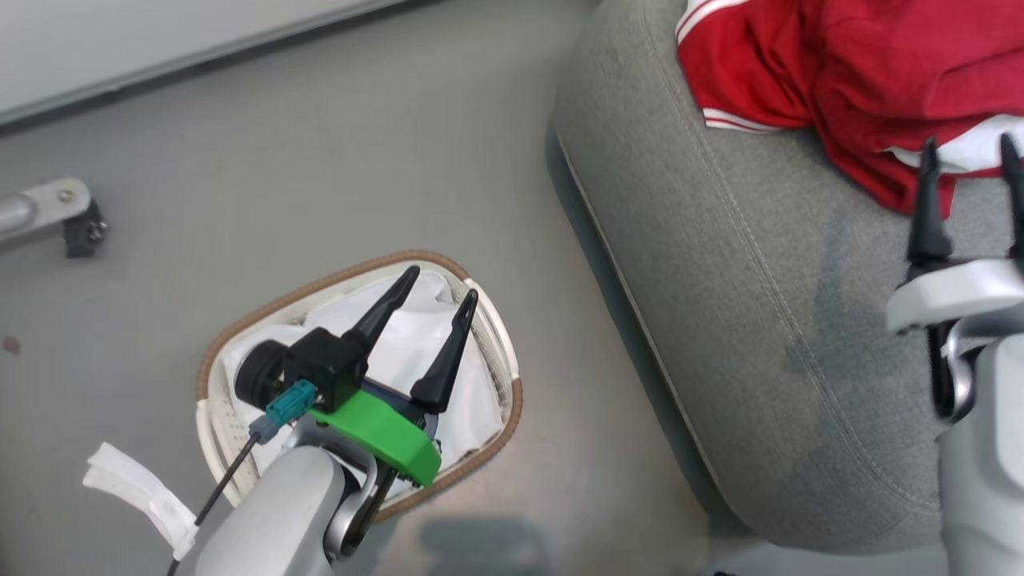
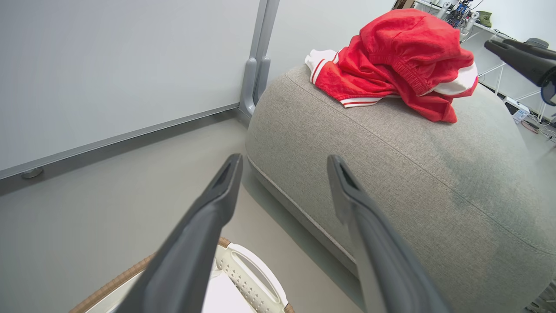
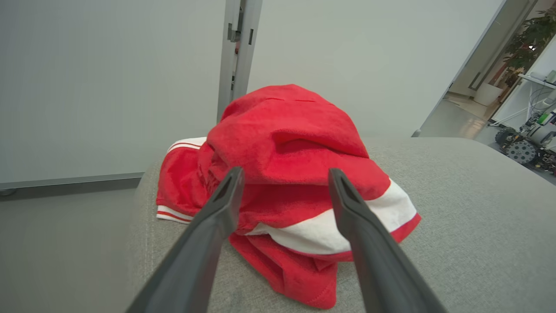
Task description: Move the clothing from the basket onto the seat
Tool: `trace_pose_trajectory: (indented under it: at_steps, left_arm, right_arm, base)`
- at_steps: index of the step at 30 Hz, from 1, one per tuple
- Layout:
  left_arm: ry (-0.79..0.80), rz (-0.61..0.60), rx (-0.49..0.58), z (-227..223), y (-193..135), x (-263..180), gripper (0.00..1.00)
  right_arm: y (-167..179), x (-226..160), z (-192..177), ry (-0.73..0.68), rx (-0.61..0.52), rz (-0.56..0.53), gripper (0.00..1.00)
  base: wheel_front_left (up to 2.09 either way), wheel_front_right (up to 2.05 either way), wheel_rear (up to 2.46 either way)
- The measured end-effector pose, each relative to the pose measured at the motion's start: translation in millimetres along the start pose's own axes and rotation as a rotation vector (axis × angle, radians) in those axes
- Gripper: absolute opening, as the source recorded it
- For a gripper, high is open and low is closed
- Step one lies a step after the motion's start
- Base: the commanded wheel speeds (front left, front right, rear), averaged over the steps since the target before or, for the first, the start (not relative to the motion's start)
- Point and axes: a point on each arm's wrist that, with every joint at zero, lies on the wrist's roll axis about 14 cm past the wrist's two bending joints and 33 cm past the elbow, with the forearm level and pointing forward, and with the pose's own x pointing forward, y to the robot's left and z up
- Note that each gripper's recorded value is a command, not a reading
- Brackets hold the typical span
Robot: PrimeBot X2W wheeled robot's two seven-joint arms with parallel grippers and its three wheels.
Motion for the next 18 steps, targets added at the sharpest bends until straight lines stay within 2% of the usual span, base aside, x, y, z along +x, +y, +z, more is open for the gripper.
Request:
trace_pose_trajectory:
  at_steps: [9, 18]
  left_arm:
    - [-0.025, 0.194, 0.025, 13, 23, -45, 1.0]
    - [-0.069, 0.474, 0.056, 27, 66, -119, 1.0]
  right_arm:
    - [72, -26, 14, -0.025, 0.184, 0.184, 1.0]
    - [146, -51, 21, -0.005, 0.305, 0.375, 1.0]
  base:
    - [0.0, 0.0, 0.0]
    - [0.0, 0.0, 0.0]
